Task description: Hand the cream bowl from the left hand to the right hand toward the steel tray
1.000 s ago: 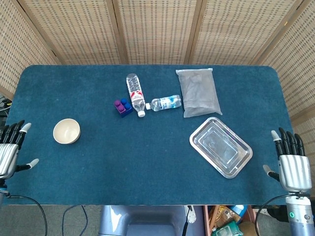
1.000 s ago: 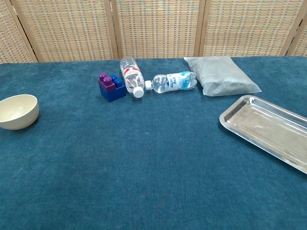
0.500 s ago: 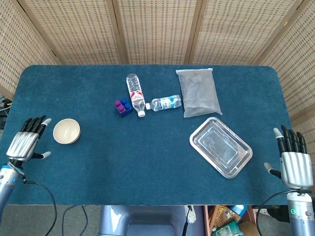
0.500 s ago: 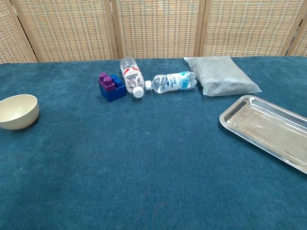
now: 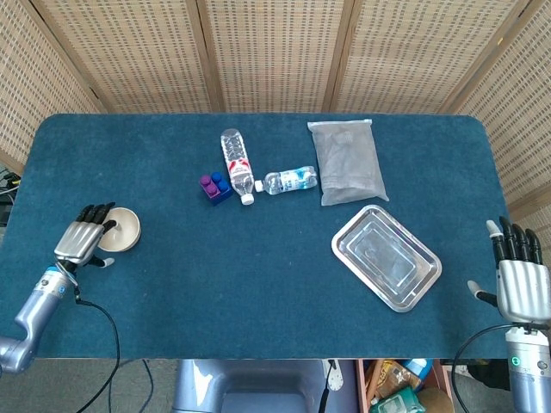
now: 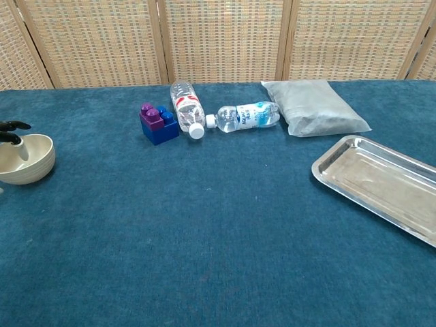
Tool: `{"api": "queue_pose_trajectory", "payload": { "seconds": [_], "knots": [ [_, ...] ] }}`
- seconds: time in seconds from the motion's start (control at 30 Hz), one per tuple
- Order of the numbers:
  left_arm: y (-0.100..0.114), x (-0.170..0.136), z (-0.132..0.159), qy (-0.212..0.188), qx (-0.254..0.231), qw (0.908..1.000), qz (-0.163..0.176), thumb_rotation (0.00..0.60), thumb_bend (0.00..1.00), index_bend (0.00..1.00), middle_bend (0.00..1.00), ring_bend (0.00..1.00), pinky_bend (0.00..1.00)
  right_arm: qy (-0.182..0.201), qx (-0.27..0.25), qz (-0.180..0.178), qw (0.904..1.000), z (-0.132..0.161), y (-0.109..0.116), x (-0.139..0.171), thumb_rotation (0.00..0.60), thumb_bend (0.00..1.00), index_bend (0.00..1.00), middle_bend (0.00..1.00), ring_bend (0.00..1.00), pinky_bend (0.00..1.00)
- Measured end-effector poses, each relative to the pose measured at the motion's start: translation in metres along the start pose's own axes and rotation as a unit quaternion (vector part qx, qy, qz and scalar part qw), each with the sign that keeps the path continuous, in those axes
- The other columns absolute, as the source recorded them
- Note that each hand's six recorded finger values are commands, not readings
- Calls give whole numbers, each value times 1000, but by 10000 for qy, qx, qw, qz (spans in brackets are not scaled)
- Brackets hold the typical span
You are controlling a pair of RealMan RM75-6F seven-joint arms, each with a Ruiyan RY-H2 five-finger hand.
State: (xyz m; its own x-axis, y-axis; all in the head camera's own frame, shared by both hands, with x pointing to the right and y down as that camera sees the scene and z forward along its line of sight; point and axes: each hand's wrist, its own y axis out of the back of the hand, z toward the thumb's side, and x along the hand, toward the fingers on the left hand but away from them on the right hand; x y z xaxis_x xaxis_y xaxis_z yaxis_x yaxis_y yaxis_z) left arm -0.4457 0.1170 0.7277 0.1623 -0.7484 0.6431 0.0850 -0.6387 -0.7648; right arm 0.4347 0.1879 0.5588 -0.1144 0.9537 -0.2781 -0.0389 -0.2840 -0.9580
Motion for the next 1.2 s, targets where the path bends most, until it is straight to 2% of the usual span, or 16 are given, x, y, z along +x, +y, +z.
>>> {"api": "queue_pose_trajectory", "payload": {
  "seconds": [0.17,0.27,0.57,0.7,0.8,0.9,1.0,1.2],
  "knots": [
    [1,4,3,-7,-13,10000,97,600,414,574,0,0,0,-14,-28,29,10000,-1,-1,-2,600,0,0,0,0,0],
    [1,4,3,11,-14,9999,140,600,463,661,0,0,0,-9,-45,48,10000,-2,-2,-2,600,0,0,0,0,0],
    [7,1,3,-49,-19,9996,284,600,476,688,0,0,0,-14,-64,70,10000,-2,-2,-2,600,0,0,0,0,0],
    [17,0,15,-268,-8,9985,483,600,476,688,0,0,0,-17,-96,69,9999,-2,-1,-2,600,0,0,0,0,0],
    [29,3,43,-708,16,9954,649,600,476,688,0,0,0,-22,-121,52,9999,-2,0,-2,600,0,0,0,0,0],
    [42,10,92,-1393,146,9874,740,600,476,688,0,0,0,-41,-133,35,9999,-3,2,-2,600,0,0,0,0,0],
    [55,15,137,-1980,290,9762,830,600,477,688,0,0,0,-71,-152,23,9999,-4,3,-2,600,0,0,0,0,0],
    [67,28,224,-3028,878,9445,927,600,476,688,0,0,0,-204,-188,-9,9996,-12,7,-2,600,0,0,0,0,0]
  ]
}}
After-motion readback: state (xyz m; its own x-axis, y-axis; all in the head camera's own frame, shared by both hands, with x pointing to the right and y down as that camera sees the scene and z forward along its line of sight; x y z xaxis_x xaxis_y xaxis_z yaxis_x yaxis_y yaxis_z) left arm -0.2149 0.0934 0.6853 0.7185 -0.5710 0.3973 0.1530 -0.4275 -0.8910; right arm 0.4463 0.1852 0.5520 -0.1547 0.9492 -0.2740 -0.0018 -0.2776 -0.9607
